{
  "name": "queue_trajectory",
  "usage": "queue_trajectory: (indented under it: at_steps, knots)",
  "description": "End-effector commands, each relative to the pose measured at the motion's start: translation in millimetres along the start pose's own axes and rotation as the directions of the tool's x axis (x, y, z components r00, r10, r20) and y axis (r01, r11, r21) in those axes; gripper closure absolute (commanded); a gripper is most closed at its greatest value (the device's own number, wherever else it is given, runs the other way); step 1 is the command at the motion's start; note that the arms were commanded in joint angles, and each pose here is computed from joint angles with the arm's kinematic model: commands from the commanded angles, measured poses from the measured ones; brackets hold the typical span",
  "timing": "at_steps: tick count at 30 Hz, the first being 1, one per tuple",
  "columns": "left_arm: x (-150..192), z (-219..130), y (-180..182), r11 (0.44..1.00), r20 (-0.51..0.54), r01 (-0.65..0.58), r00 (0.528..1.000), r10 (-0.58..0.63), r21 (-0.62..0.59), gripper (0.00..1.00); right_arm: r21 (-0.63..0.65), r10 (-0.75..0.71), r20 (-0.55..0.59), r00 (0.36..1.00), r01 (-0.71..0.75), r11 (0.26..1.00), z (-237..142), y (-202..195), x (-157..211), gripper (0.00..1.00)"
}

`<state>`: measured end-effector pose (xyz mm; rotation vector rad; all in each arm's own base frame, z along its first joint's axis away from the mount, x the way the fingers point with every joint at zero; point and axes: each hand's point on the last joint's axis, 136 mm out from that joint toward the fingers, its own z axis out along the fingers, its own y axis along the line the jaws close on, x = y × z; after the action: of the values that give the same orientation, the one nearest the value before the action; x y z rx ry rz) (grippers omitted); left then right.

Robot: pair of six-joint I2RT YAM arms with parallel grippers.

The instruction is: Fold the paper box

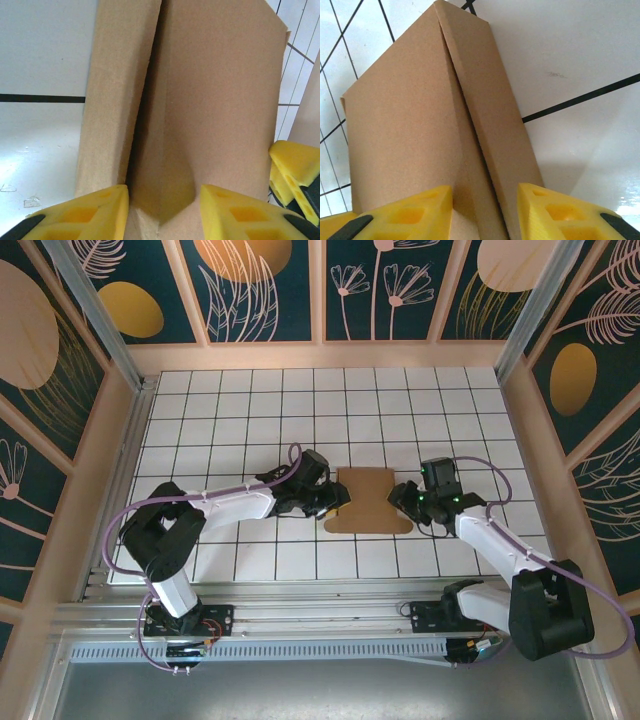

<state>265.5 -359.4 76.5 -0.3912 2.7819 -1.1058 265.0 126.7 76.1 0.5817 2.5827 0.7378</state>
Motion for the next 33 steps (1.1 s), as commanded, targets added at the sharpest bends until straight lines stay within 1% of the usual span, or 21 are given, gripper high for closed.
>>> queue_trajectory:
  at_steps: [1,6,8,10,12,13,16,19,22,24,27,30,31,33]
  knots:
    - [3,9,38,0.989,-0.007,0.024,1.000,-0.025,-0.144,0.56,0.058,-0.022,0.015,1.000,0.021,0.998,9,-15,2,0.61]
    - [-4,0,21,0.993,0.019,-0.016,1.000,0.018,-0.117,0.56,0.069,-0.024,-0.007,1.000,0.024,0.997,18,-19,8,0.61]
    - [-7,-6,11,0.994,0.031,-0.040,0.999,0.043,-0.102,0.54,0.073,-0.030,-0.010,1.000,0.030,0.997,20,-19,9,0.62]
    - [-10,-12,3,0.994,0.048,-0.060,0.997,0.064,-0.089,0.50,0.074,-0.032,-0.010,0.999,0.033,0.997,21,-19,9,0.62]
    - [-16,-18,4,0.990,0.078,-0.071,0.994,0.081,-0.119,0.45,0.078,-0.034,-0.007,0.999,0.035,0.996,22,-20,9,0.62]
    - [-20,-20,8,0.985,0.098,-0.078,0.991,0.094,-0.154,0.43,0.083,-0.037,-0.006,0.999,0.038,0.996,22,-20,9,0.62]
    - [-32,-27,19,0.964,0.147,-0.098,0.980,0.138,-0.249,0.40,0.092,-0.042,-0.011,0.999,0.043,0.995,24,-23,9,0.62]
    - [-34,-16,26,0.950,0.122,-0.130,0.978,0.171,-0.285,0.38,0.092,-0.045,-0.016,0.999,0.046,0.995,27,-23,11,0.63]
    - [-32,1,24,0.957,0.095,-0.148,0.980,0.177,-0.249,0.36,0.090,-0.048,-0.015,0.999,0.050,0.995,28,-21,11,0.63]
    - [-31,11,31,0.956,0.082,-0.147,0.982,0.173,-0.254,0.41,0.097,-0.050,-0.011,0.999,0.050,0.994,29,-22,11,0.63]
    - [-25,26,49,0.955,0.053,-0.128,0.988,0.147,-0.269,0.56,0.121,-0.057,-0.004,0.998,0.057,0.991,32,-27,11,0.64]
    - [-15,36,67,0.961,0.024,-0.095,0.994,0.105,-0.258,0.70,0.138,-0.071,-0.016,0.997,0.073,0.988,37,-35,16,0.64]
    - [-12,38,71,0.965,0.021,-0.087,0.995,0.095,-0.248,0.73,0.143,-0.073,-0.020,0.997,0.075,0.987,38,-37,17,0.65]
    - [-9,39,74,0.970,0.021,-0.080,0.996,0.087,-0.230,0.75,0.142,-0.073,-0.023,0.997,0.075,0.987,40,-40,20,0.65]
